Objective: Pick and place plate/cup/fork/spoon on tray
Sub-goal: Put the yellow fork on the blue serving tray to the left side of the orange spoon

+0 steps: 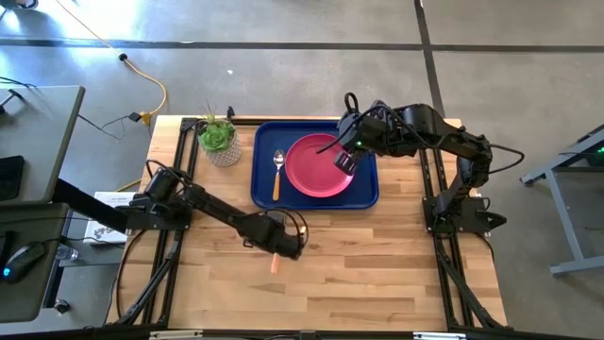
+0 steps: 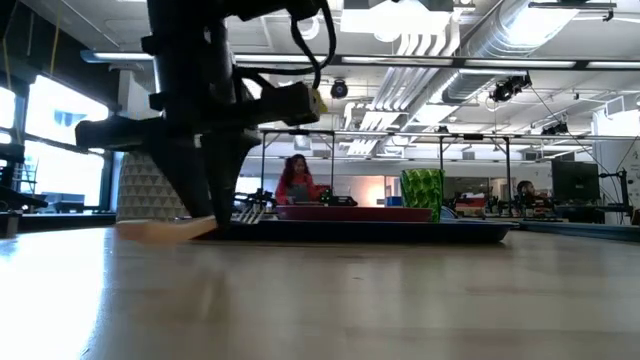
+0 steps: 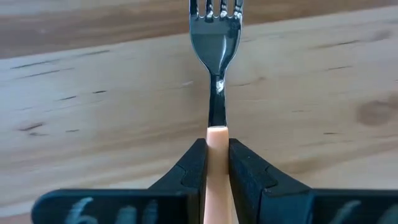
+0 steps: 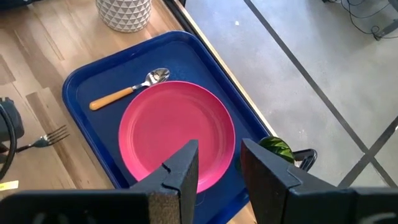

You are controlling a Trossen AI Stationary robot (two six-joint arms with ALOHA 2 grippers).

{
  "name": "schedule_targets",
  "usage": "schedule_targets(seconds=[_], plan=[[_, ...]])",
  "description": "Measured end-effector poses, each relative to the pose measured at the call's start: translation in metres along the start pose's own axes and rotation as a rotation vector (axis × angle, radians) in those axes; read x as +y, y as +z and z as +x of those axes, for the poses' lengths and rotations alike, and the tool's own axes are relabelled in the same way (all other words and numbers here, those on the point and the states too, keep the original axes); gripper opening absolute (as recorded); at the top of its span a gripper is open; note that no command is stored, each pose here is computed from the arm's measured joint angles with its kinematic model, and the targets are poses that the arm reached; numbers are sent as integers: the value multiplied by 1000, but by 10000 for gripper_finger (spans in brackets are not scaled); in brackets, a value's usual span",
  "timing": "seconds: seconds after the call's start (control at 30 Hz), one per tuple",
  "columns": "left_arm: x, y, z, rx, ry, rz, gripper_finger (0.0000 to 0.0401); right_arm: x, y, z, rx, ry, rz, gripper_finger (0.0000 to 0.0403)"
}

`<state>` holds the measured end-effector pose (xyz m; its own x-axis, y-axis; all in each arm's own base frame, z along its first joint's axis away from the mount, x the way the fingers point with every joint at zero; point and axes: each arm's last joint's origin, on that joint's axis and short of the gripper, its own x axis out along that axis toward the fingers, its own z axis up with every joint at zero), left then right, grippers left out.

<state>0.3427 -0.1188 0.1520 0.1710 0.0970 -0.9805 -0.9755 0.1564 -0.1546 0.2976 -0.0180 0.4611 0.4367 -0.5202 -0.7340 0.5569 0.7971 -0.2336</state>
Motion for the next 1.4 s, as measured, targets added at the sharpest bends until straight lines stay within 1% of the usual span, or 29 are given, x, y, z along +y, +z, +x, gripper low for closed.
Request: schedule_targets(seconds=[0.2, 0.33, 0.53, 0.73, 0.83, 0.97, 1.1, 1.27, 1.33, 1.4], plan=[[0, 11, -17, -1, -22, -25, 37, 2, 0, 0, 17, 45, 0, 112], [7, 28, -35, -28, 1, -19, 37, 1, 0, 0, 16, 42, 0, 112], [24, 68, -65, -89, 51, -25, 37, 1, 0, 0, 14, 38, 0, 112], [36, 118, -82, -134, 43, -22, 37, 1, 0, 0, 13, 41, 2, 112], [40, 143, -82, -147, 53, -37, 37, 1, 0, 0, 12, 40, 2, 112], [45, 172, -77, -136, 57, -29, 37, 1, 0, 0, 14, 39, 5, 112], [51, 195, -70, -132, 78, -28, 37, 1, 0, 0, 14, 38, 8, 112], [58, 216, -62, -121, 102, -19, 37, 1, 0, 0, 15, 40, 20, 112], [63, 220, -56, -113, 121, -20, 37, 1, 0, 0, 16, 41, 27, 112], [67, 224, -46, -109, 117, -35, 37, 1, 0, 0, 16, 41, 27, 112]])
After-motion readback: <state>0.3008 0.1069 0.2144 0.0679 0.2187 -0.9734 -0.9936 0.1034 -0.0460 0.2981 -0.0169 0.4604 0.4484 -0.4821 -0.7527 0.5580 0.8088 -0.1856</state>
